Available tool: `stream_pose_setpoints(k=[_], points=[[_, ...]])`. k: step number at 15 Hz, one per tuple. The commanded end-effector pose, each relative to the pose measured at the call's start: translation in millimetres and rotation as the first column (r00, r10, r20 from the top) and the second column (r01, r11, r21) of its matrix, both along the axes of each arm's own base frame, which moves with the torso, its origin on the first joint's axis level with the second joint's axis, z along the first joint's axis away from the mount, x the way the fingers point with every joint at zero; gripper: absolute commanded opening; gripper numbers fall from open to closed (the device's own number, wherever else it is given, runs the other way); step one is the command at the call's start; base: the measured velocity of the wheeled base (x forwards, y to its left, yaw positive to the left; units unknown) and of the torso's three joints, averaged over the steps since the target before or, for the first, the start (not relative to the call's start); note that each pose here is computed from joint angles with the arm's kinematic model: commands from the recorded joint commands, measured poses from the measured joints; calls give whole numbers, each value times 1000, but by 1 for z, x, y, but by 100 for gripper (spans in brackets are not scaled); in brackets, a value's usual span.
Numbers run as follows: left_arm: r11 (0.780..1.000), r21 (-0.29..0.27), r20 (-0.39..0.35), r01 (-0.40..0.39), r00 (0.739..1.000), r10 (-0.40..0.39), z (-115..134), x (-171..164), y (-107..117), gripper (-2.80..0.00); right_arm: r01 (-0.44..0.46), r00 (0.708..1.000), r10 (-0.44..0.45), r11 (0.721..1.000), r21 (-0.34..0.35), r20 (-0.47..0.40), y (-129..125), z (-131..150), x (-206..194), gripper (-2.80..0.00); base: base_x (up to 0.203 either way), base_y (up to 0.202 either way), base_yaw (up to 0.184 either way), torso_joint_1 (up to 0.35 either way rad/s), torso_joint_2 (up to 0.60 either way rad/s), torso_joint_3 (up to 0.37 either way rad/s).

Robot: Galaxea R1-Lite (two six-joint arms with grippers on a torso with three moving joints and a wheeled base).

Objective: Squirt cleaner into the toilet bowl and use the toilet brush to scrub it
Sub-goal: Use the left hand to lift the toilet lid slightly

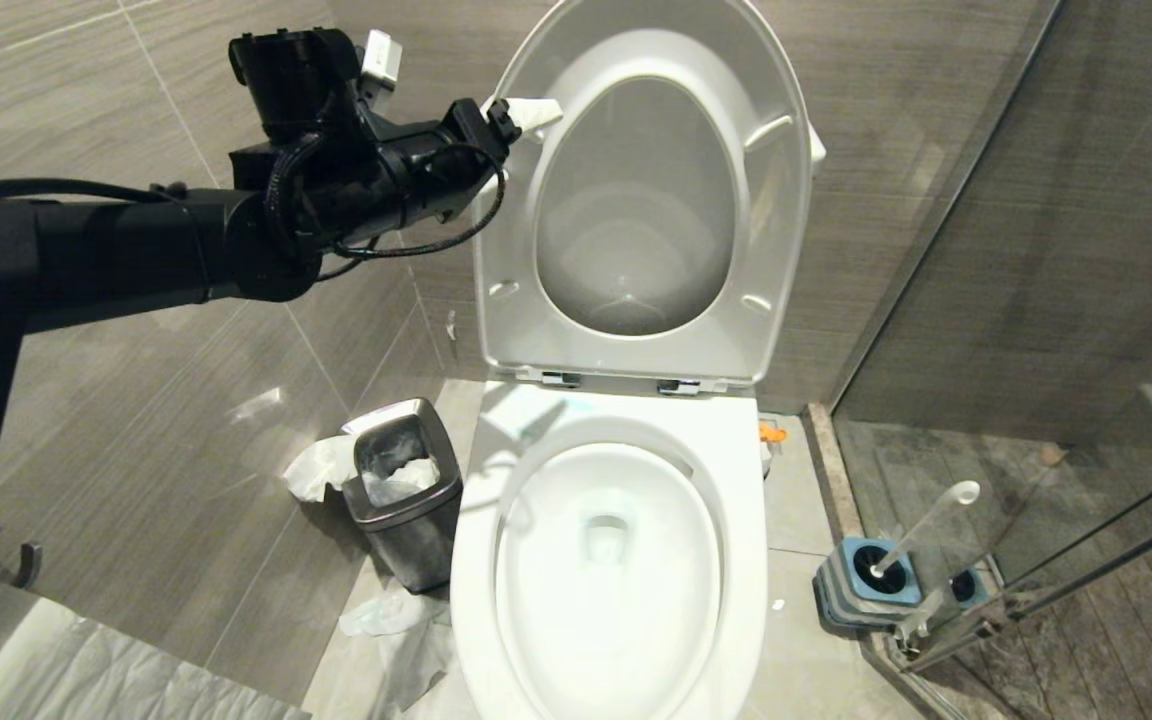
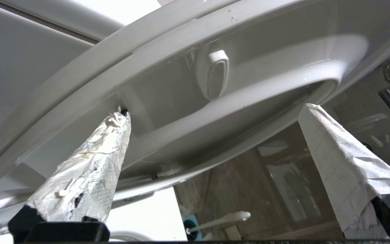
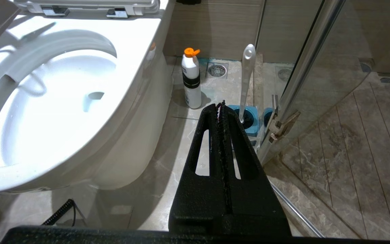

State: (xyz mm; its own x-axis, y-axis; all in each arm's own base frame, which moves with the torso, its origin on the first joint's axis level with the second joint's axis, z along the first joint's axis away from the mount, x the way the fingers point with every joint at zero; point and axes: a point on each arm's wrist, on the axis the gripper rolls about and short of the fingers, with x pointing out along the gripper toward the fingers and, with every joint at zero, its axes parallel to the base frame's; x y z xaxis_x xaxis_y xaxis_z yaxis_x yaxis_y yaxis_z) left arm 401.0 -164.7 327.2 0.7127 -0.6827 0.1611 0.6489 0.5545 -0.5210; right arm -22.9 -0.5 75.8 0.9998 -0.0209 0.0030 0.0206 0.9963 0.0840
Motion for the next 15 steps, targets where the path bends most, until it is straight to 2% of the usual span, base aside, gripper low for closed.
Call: stream_pose_setpoints(k=[1, 4, 11, 15], points=[[1000, -11, 5, -24, 1000, 24, -6, 7, 0, 0, 1, 1000, -1, 1000, 0, 1, 0, 0, 0, -280, 0, 0, 0, 0, 0, 0], [998, -26, 7, -52, 999, 52, -14, 15, -2, 0, 1, 1000, -1, 1000, 0, 0, 0, 0, 0, -280, 0, 0, 0, 0, 0, 0], [998, -45, 40, -38, 998, 40, -34, 29, -14, 0, 1, 1000, -1, 1000, 0, 1, 0, 0, 0, -280, 0, 0, 0, 0, 0, 0], [996, -54, 47, -67, 996, 70, -44, 36, -17, 0, 1, 1000, -1, 1000, 0, 1, 0, 0, 0, -280, 0, 0, 0, 0, 0, 0]])
